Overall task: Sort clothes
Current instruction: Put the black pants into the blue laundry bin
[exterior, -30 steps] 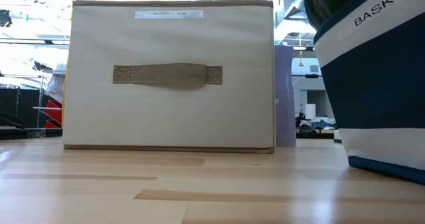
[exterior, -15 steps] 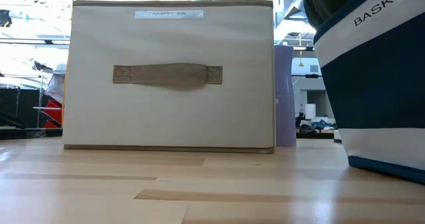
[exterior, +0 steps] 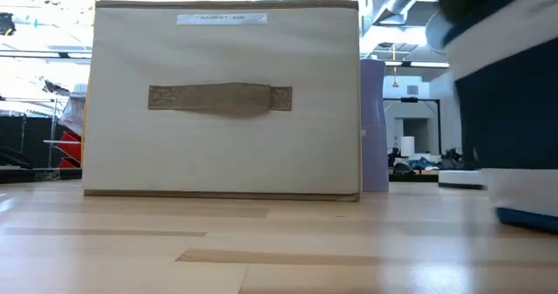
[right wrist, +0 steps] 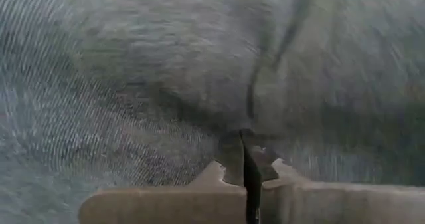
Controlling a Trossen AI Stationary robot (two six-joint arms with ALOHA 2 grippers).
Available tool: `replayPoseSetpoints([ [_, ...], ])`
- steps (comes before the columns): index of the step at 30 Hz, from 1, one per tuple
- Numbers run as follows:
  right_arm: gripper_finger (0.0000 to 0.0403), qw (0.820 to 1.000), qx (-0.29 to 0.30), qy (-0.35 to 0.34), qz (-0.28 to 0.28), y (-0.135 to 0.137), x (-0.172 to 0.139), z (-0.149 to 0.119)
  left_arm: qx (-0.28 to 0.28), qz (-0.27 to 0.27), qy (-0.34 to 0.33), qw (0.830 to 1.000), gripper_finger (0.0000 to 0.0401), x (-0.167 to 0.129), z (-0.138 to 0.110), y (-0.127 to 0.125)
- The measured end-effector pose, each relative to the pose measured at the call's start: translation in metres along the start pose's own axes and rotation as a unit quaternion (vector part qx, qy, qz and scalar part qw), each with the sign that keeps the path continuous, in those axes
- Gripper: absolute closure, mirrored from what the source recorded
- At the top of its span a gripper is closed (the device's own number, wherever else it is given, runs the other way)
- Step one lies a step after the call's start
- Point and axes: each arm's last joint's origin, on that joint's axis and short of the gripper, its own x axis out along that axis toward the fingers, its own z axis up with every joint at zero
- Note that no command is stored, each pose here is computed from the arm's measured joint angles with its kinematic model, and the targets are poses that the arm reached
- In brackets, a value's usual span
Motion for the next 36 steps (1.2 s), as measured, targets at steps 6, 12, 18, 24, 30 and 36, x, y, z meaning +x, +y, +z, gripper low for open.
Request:
replayPoseSetpoints([
  [6, 0.0401, 0.998, 0.054, -0.005, -0.005, 0.001, -0.020, -0.027, 0.014, -0.003, -0.001, 1.000, 0.0140, -0.001, 0.000, -0.001],
  [12, 0.0402, 0.995, 0.087, -0.015, -0.036, -0.004, -0.033, -0.045, 0.024, -0.006, 0.001, 1.000, 0.0140, -0.001, 0.000, -0.001],
  [18, 0.0402, 0.998, 0.034, 0.000, -0.044, 0.000, -0.003, -0.035, 0.031, -0.007, 0.001, 0.999, 0.0140, -0.001, 0.000, -0.001],
  [24, 0.0403, 0.996, 0.032, 0.018, -0.086, -0.011, 0.040, -0.028, 0.032, -0.007, -0.001, 0.999, 0.0140, -0.001, 0.001, -0.001],
  [30, 0.0403, 0.997, 0.060, 0.023, -0.050, -0.027, 0.079, -0.030, 0.028, -0.007, -0.001, 1.000, 0.0140, -0.001, 0.001, -0.001],
  [36, 0.0403, 0.992, 0.114, 0.038, -0.028, -0.035, 0.095, -0.034, 0.017, -0.016, 0.007, 1.000, 0.0140, -0.003, 0.000, -0.002],
])
